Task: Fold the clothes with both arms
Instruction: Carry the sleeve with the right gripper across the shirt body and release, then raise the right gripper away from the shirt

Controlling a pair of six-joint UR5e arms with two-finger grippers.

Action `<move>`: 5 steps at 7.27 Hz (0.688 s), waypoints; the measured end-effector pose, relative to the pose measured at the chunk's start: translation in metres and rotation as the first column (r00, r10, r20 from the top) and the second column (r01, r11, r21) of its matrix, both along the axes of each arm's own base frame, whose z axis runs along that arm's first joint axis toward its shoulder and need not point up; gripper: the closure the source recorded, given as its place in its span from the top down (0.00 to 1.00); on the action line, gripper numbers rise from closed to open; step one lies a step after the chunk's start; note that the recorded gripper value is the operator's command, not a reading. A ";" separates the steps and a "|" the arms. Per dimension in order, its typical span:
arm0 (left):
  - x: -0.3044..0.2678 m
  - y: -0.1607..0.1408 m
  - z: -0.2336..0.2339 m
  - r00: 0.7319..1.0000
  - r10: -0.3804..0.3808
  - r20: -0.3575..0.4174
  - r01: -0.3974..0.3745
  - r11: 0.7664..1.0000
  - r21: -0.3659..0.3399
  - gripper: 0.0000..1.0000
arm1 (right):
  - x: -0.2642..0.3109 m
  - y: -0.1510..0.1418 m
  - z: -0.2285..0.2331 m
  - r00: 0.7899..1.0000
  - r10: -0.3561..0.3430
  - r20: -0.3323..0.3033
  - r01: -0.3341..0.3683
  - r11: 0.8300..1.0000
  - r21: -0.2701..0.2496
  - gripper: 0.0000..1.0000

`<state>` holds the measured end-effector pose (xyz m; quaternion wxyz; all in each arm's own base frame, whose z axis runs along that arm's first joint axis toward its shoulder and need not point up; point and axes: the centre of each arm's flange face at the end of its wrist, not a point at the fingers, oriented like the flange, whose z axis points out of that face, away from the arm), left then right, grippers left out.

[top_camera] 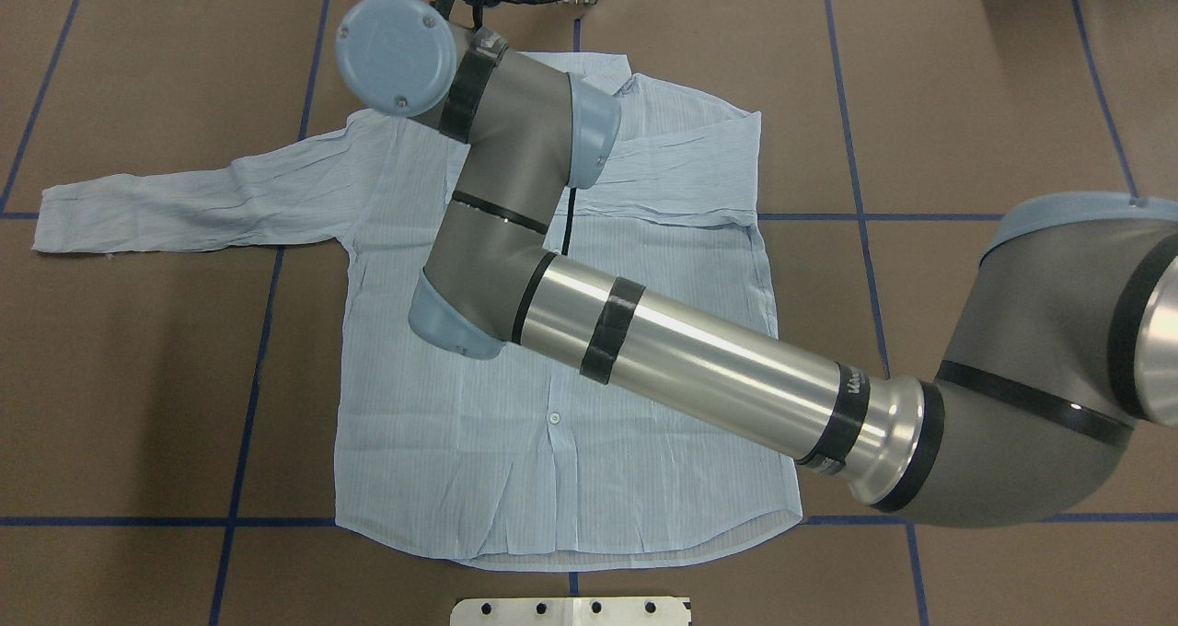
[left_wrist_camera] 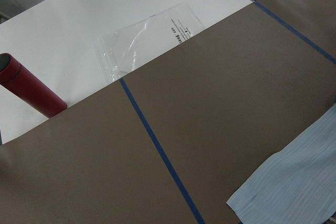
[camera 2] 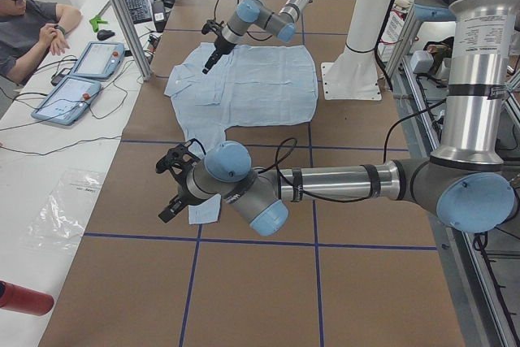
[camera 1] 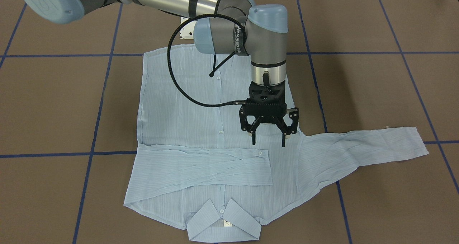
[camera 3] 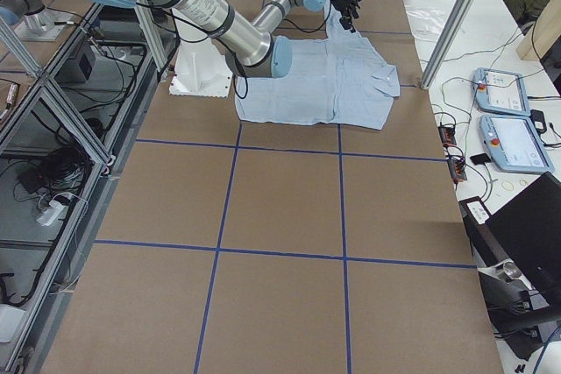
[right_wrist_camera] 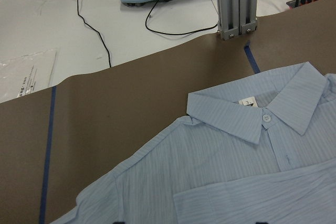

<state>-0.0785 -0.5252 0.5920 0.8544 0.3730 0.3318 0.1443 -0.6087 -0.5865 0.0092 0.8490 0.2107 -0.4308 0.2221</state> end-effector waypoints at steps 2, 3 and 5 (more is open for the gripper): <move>0.027 -0.014 0.011 0.999 0.029 -0.020 -0.029 1.000 0.003 1.00 | 0.072 -0.044 0.041 0.995 -0.090 -0.033 0.089 0.996 -0.016 1.00; 0.050 -0.014 0.024 0.997 0.004 -0.083 -0.006 1.000 -0.026 1.00 | 0.119 -0.052 0.079 0.990 -0.137 -0.038 0.137 0.991 -0.004 1.00; 0.103 -0.003 0.062 0.966 -0.123 -0.226 0.100 0.989 -0.111 0.92 | 0.223 -0.059 0.155 0.970 -0.234 -0.060 0.236 0.971 0.032 1.00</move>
